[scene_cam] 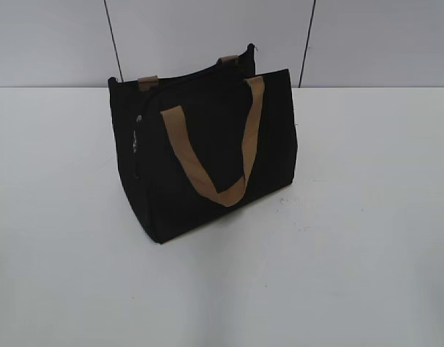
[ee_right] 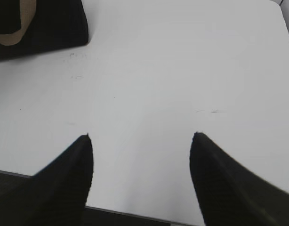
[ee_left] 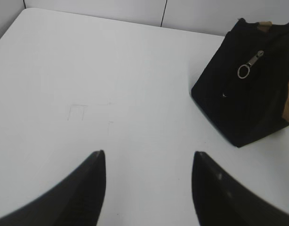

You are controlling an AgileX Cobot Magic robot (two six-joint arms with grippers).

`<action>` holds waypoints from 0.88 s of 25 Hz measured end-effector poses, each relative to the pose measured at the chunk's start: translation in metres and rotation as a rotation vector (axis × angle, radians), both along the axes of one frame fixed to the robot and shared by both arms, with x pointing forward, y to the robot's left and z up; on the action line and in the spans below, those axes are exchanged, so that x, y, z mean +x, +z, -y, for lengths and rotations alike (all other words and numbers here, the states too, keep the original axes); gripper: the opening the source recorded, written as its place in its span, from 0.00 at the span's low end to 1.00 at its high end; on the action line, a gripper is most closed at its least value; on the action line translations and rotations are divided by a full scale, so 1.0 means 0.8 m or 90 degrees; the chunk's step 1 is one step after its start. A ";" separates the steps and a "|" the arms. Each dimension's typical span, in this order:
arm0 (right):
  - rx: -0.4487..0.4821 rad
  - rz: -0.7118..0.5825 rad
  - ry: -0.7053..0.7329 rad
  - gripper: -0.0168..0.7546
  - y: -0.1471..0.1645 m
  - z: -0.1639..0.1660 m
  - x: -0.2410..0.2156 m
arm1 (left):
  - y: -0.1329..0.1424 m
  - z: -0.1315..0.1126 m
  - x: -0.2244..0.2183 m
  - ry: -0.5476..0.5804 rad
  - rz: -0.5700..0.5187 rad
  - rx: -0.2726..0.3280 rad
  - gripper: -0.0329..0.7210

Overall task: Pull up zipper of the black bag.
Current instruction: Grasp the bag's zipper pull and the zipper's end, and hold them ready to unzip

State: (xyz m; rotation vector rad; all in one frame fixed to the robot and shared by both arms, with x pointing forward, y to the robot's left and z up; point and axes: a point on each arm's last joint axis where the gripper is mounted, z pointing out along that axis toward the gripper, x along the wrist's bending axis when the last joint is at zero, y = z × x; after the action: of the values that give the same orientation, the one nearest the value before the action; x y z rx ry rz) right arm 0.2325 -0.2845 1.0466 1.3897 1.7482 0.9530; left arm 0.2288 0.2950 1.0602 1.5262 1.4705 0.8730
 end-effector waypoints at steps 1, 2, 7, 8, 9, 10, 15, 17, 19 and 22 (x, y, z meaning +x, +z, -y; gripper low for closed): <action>0.000 0.000 0.000 0.67 0.000 0.000 0.000 | 0.000 0.000 0.000 0.000 0.000 0.000 0.62; 0.000 0.000 0.000 0.67 0.000 0.000 0.000 | 0.000 0.000 0.000 0.000 0.000 0.000 0.62; 0.000 0.000 0.000 0.67 0.000 0.000 0.000 | 0.000 0.000 0.000 0.000 0.000 0.000 0.62; 0.000 0.000 0.000 0.67 0.000 0.000 0.000 | 0.000 0.000 0.000 0.000 0.000 0.000 0.62; 0.000 0.000 0.000 0.67 0.000 0.000 0.000 | 0.000 0.000 0.000 0.000 0.000 0.000 0.62; 0.000 0.000 0.000 0.67 0.000 0.000 0.000 | 0.000 0.000 0.000 0.000 0.000 0.000 0.62; 0.000 0.000 0.000 0.67 0.000 0.000 0.000 | 0.000 0.000 0.000 0.000 0.000 0.000 0.62; 0.000 0.000 0.000 0.67 0.000 0.000 0.000 | 0.000 0.000 0.000 0.000 0.000 0.000 0.62; 0.000 0.000 0.000 0.67 0.000 0.000 0.000 | 0.000 0.000 0.000 0.000 0.000 0.000 0.62; 0.000 0.000 0.000 0.67 0.000 0.000 0.000 | 0.000 0.000 0.000 0.000 0.000 0.000 0.62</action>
State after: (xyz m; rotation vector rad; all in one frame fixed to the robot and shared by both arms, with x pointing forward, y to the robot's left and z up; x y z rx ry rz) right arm 0.2325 -0.2845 1.0466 1.3897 1.7482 0.9530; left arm 0.2288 0.2950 1.0602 1.5262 1.4705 0.8730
